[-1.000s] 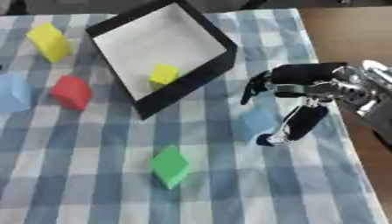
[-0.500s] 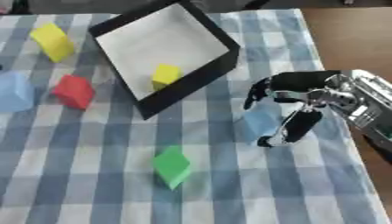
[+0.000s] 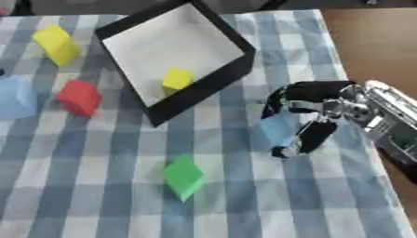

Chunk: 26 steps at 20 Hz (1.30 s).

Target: Pick up objects on the table and place them in the box.

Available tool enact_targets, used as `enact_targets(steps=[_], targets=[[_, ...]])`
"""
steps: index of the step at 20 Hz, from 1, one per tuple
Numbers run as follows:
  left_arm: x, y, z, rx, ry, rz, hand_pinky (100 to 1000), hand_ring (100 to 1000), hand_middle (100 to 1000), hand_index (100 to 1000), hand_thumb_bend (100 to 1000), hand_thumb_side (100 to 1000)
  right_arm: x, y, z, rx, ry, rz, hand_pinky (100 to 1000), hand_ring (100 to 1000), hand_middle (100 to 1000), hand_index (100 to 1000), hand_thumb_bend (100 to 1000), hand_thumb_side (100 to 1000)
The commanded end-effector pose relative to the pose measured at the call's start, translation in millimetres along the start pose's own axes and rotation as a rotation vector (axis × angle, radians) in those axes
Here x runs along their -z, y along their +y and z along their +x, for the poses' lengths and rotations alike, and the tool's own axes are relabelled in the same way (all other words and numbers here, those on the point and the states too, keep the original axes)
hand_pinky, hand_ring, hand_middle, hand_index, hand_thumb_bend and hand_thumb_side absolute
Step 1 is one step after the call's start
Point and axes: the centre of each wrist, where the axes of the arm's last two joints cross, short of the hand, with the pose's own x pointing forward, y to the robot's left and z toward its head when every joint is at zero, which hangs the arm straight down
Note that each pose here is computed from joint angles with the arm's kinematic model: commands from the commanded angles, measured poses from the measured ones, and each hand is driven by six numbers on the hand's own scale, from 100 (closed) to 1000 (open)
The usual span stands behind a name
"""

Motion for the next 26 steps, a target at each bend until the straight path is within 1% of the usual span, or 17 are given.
enact_targets(steps=[1,2,3,4,5,7,11,14,16,18,19,21,22,23,24,25,26], targets=[[4.0,3.7,6.8,0.002,-0.025,0.002,574,709,674,783,605,502,-10.3,-11.6,0.3,0.012,0.003,-0.062,858,730,565,642,330,409],[4.1,4.0,7.3,0.002,-0.027,0.003,575,709,674,783,604,502,-12.7,-14.3,2.4,0.023,-0.002,-0.087,853,715,533,608,305,360],[4.2,4.5,7.7,0.003,-0.029,0.005,575,709,674,783,604,501,-15.6,-17.8,5.3,0.033,-0.008,-0.114,851,701,511,583,278,345],[4.3,5.1,8.3,0.004,-0.031,0.008,575,709,675,783,604,501,-19.2,-22.1,8.5,0.042,-0.016,-0.142,851,693,500,570,256,334],[4.4,5.6,8.9,0.004,-0.034,0.011,575,709,674,783,603,501,-23.2,-26.8,11.6,0.051,-0.025,-0.168,850,683,494,563,202,311],[4.6,6.9,9.9,0.005,-0.038,0.017,576,710,675,783,602,502,-33.6,-39.9,18.4,0.064,-0.041,-0.229,849,670,488,556,160,290],[4.2,9.7,10.5,0.011,-0.040,0.026,576,709,674,783,603,501,-57.9,-80.5,37.7,0.041,-0.089,-0.360,848,667,491,561,137,274],[3.8,11.0,10.6,0.014,-0.041,0.028,575,705,672,781,604,500,-64.7,-111.0,47.8,0.017,-0.126,-0.415,847,664,493,564,127,264],[3.6,10.9,11.2,0.015,-0.043,0.027,575,700,668,778,604,499,-59.5,-130.9,50.2,0.014,-0.142,-0.439,847,664,495,567,128,258],[3.2,9.7,12.0,0.012,-0.046,0.022,575,698,666,775,604,499,-46.2,-150.3,51.3,0.015,-0.155,-0.463,847,663,497,568,121,245],[3.0,9.0,12.3,0.010,-0.046,0.019,575,698,666,775,604,499,-38.3,-157.4,50.8,0.017,-0.159,-0.470,847,663,497,568,121,245],[2.8,8.7,12.6,0.009,-0.046,0.017,575,698,666,775,604,499,-29.2,-162.7,47.2,0.012,-0.161,-0.474,847,663,497,568,121,245],[2.9,5.4,14.0,0.001,-0.050,0.007,574,696,662,771,606,498,-20.1,-172.8,50.8,0.016,-0.171,-0.498,849,668,508,582,112,220],[3.1,2.7,15.5,-0.005,-0.054,-0.002,574,696,662,770,606,498,-8.0,-181.9,52.4,0.019,-0.168,-0.512,849,668,509,584,111,220],[3.6,0.5,17.1,-0.009,-0.059,-0.010,574,696,661,769,607,498,3.0,-188.3,52.4,0.019,-0.162,-0.521,848,672,516,591,100,264],[4.1,-1.5,18.6,-0.013,-0.063,-0.017,574,696,660,769,607,498,12.9,-192.7,51.1,0.016,-0.154,-0.529,848,672,515,591,115,222],[4.6,-3.9,20.4,-0.019,-0.068,-0.025,574,696,659,768,607,498,22.0,-195.6,49.1,0.018,-0.142,-0.536,849,672,515,591,100,212]])
